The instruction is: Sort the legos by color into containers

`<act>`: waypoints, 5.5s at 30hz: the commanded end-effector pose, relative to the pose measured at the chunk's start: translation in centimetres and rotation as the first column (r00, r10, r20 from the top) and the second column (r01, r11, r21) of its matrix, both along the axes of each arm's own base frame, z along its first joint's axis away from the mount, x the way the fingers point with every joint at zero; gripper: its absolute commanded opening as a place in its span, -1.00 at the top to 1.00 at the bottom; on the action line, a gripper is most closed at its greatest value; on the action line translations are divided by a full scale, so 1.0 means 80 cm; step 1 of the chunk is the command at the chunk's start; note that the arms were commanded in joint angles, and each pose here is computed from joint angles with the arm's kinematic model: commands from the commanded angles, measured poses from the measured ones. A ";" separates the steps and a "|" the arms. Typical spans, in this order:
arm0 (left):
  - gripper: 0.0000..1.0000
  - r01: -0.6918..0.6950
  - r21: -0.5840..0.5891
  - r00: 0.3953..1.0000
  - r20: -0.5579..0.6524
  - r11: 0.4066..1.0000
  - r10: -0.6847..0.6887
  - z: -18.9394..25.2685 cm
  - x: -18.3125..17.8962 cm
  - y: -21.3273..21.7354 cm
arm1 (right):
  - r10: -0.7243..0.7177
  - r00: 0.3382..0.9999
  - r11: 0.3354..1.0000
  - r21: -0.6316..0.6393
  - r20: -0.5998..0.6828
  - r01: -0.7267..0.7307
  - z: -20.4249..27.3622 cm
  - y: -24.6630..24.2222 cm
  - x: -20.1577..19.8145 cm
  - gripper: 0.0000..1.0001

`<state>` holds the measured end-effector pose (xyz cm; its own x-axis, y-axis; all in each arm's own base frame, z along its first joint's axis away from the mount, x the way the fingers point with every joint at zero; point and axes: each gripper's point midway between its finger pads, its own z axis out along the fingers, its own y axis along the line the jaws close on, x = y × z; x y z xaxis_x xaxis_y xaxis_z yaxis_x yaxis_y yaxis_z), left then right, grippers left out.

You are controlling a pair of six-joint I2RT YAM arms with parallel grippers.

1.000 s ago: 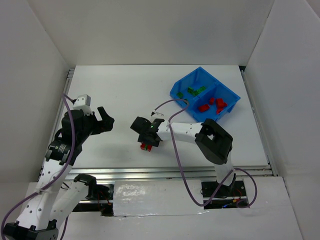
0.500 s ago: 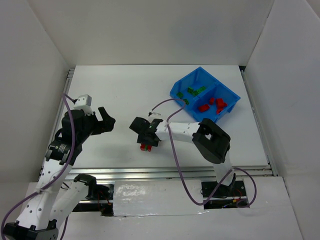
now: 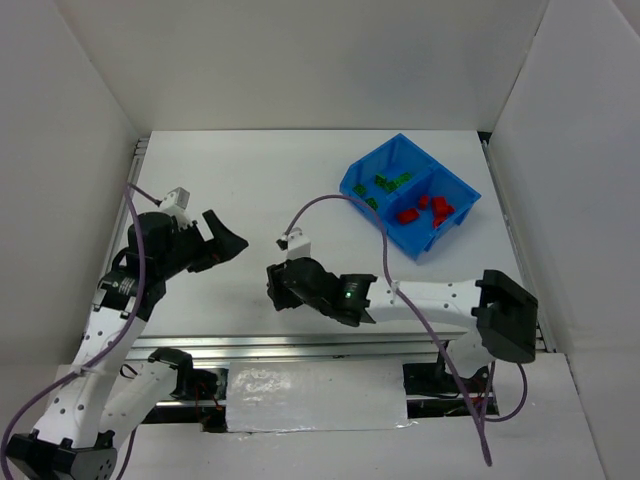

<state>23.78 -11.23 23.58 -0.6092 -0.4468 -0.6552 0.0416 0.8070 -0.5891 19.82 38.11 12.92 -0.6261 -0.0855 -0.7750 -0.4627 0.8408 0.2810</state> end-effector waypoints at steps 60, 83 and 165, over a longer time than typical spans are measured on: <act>1.00 0.710 -0.150 0.681 0.397 0.688 -0.615 0.091 -0.070 -0.111 | 0.706 0.646 0.514 0.417 0.291 -0.750 0.221 -0.070 -0.088 -0.99; 1.00 0.811 0.014 0.483 0.547 0.585 -0.683 0.116 -0.123 -0.110 | 0.742 0.510 0.281 0.489 0.435 -0.826 0.287 -0.020 -0.094 -0.69; 1.00 0.866 0.022 0.400 0.568 0.499 -0.719 0.107 -0.143 -0.114 | 0.741 0.569 0.422 0.412 0.356 -0.807 0.271 -0.003 -0.091 -0.49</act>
